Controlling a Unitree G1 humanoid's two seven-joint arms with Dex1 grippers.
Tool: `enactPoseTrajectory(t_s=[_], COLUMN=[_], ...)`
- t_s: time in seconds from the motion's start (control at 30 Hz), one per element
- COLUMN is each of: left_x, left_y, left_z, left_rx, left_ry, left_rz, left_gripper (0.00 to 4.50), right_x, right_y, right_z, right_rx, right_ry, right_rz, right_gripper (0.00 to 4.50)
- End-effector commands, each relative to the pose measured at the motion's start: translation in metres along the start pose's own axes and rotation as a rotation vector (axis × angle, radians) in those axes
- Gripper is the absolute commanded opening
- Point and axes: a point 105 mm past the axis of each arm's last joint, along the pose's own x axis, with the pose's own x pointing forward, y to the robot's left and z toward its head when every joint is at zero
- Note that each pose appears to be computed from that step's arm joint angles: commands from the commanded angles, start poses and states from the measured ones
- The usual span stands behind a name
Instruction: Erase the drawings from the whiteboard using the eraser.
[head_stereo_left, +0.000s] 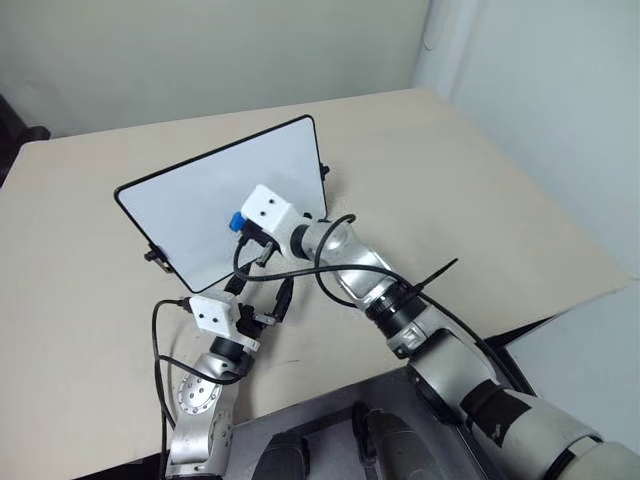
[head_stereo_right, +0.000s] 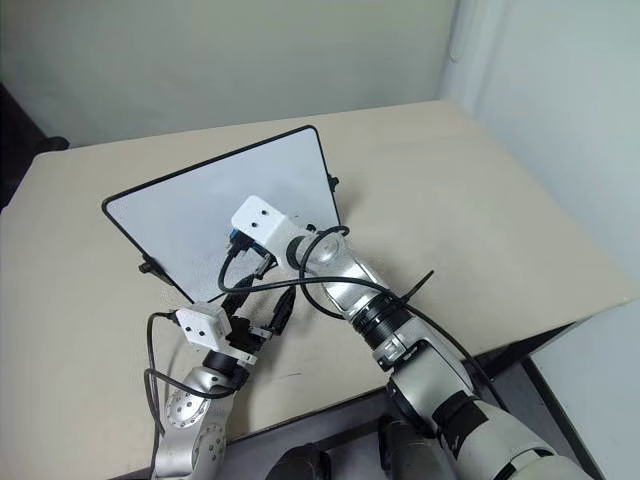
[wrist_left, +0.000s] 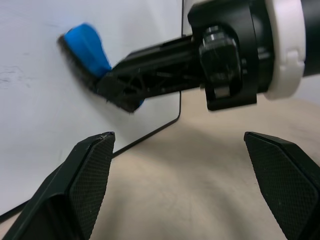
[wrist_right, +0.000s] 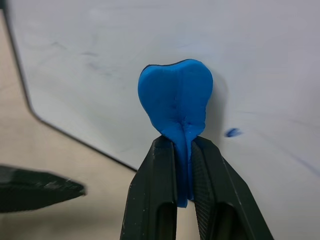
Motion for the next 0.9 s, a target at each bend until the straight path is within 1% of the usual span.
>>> enactPoseTrajectory(t_s=[0.03, 0.2, 0.37, 0.47, 0.53, 0.73, 0.8, 0.9], left_x=[0.001, 0.000, 0.001, 0.001, 0.002, 0.004, 0.005, 0.006], left_y=[-0.004, -0.004, -0.003, -0.001, -0.001, 0.000, 0.001, 0.001], left_z=[0.014, 0.015, 0.015, 0.015, 0.015, 0.015, 0.014, 0.014], left_rx=[0.024, 0.023, 0.022, 0.022, 0.022, 0.021, 0.021, 0.021], left_ry=[-0.051, -0.051, -0.050, -0.050, -0.050, -0.047, -0.047, -0.047], left_rz=[-0.015, -0.014, -0.016, -0.017, -0.019, -0.026, -0.026, -0.028], left_gripper=[4.50, 4.50, 4.50, 4.50, 4.50, 4.50, 4.50, 4.50], right_x=[0.004, 0.003, -0.002, -0.005, -0.006, -0.006, -0.007, -0.008], right_y=[0.005, -0.022, -0.046, -0.055, -0.058, -0.044, -0.045, -0.056], right_z=[0.012, -0.002, -0.006, -0.005, 0.000, 0.016, 0.014, 0.001], right_rx=[0.006, 0.060, 0.132, 0.163, 0.172, 0.160, 0.164, 0.183], right_ry=[-0.031, 0.032, 0.037, 0.027, 0.007, -0.066, -0.054, -0.007], right_rz=[-0.009, -0.130, -0.233, -0.266, -0.272, -0.192, -0.202, -0.252], right_gripper=[0.21, 0.21, 0.21, 0.21, 0.21, 0.21, 0.21, 0.21])
